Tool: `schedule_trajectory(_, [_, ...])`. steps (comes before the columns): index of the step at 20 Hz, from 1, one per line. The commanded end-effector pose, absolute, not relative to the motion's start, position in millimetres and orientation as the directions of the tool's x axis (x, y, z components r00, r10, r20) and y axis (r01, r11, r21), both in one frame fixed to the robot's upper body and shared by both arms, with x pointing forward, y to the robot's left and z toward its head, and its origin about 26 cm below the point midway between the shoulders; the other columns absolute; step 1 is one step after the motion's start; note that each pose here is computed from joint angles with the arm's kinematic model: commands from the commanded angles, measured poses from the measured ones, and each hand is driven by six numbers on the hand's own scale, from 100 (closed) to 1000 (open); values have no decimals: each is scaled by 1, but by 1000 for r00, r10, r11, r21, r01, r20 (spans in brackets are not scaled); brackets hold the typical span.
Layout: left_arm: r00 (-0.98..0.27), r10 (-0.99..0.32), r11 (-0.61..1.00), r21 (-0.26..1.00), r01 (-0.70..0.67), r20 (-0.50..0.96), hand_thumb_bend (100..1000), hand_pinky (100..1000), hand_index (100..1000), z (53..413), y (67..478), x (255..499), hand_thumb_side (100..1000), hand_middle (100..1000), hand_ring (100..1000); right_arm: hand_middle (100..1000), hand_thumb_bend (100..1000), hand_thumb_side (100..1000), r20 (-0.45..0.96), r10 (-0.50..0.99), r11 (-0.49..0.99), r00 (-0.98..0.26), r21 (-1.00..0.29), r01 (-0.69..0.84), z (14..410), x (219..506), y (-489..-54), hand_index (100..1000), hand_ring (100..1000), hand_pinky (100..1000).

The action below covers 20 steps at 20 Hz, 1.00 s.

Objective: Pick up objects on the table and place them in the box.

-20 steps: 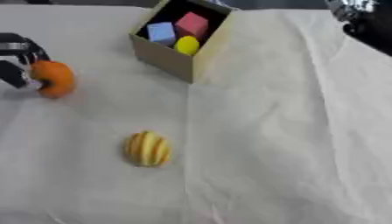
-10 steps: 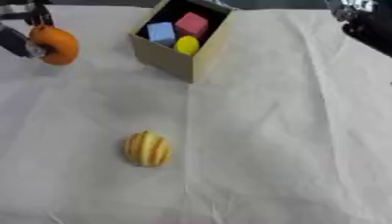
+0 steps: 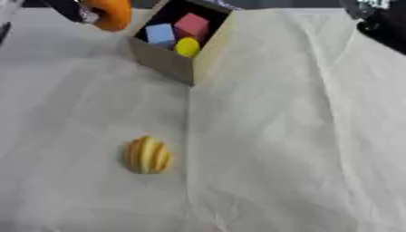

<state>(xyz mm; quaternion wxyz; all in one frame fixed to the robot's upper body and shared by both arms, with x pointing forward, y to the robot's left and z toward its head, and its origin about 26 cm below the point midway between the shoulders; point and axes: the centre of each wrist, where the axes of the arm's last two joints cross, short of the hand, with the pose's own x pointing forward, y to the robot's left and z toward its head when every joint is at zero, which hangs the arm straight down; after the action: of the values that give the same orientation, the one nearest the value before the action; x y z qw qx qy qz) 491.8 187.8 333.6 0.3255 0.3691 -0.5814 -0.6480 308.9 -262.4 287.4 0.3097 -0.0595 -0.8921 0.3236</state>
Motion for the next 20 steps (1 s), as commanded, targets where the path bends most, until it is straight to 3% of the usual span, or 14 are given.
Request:
schedule_trajectory(1, [-506, -854, -100, 993, -63, -118, 177, 745, 629, 343, 177, 497, 121, 609, 658, 649, 100, 555, 482, 298, 774, -824, -627, -87, 297, 304, -260, 799, 698, 928])
schedule_trajectory(8, [-462, -878, -112, 992, -60, -127, 207, 746, 644, 320, 171, 511, 126, 614, 663, 649, 100, 556, 481, 279, 775, -831, -624, -100, 299, 305, -257, 799, 697, 928])
schedule_trajectory(11, [-441, -888, -119, 991, -58, -132, 298, 755, 706, 310, 170, 515, 145, 635, 678, 649, 100, 556, 479, 272, 776, -835, -623, -104, 300, 305, -255, 799, 697, 927])
schedule_trajectory(13, [-435, -891, -122, 991, -52, -133, 381, 777, 770, 304, 169, 517, 202, 683, 714, 649, 100, 556, 479, 269, 776, -836, -622, -106, 301, 305, -255, 799, 697, 927])
schedule_trajectory(16, [-444, -884, -140, 989, -38, -142, 557, 826, 890, 298, 168, 518, 370, 791, 793, 649, 100, 556, 479, 266, 776, -836, -621, -109, 301, 305, -254, 799, 697, 928])
schedule_trajectory(20, [-464, -872, -158, 987, -42, -159, 630, 846, 924, 302, 169, 517, 454, 829, 820, 649, 100, 557, 486, 265, 778, -833, -618, -113, 300, 305, -253, 798, 697, 928])
